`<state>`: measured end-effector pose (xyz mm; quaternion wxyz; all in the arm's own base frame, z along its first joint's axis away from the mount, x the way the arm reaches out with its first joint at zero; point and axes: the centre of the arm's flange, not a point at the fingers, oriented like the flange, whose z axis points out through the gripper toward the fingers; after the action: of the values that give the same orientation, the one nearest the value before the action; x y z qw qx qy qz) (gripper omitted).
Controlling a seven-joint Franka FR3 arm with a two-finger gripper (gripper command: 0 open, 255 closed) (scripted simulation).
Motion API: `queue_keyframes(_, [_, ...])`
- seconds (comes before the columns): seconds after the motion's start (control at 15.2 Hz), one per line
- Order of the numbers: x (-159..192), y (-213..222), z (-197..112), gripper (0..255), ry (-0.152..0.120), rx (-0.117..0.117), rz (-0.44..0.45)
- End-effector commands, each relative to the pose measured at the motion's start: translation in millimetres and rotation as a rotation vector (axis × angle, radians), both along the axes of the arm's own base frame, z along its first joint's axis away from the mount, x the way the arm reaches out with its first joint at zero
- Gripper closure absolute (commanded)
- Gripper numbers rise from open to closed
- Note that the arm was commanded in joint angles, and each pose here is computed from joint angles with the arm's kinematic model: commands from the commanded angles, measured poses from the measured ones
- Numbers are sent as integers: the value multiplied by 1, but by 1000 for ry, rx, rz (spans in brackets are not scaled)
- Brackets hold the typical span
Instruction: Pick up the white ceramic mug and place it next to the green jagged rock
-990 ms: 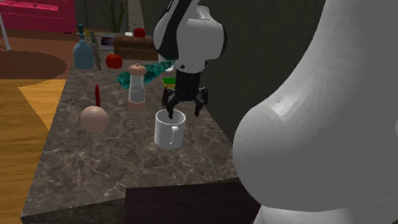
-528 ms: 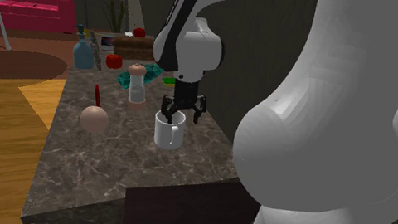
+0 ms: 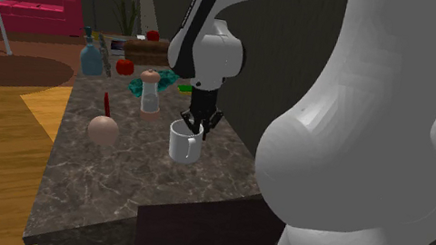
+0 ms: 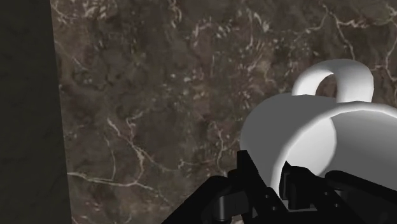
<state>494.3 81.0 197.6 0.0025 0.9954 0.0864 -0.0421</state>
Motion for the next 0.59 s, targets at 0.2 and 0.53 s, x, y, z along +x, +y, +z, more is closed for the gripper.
queue_keyframes(0.2, [0, 0, 0, 255, 0, 0, 0])
queue_keyframes(0.53, [0, 0, 10, 255, 0, 0, 0])
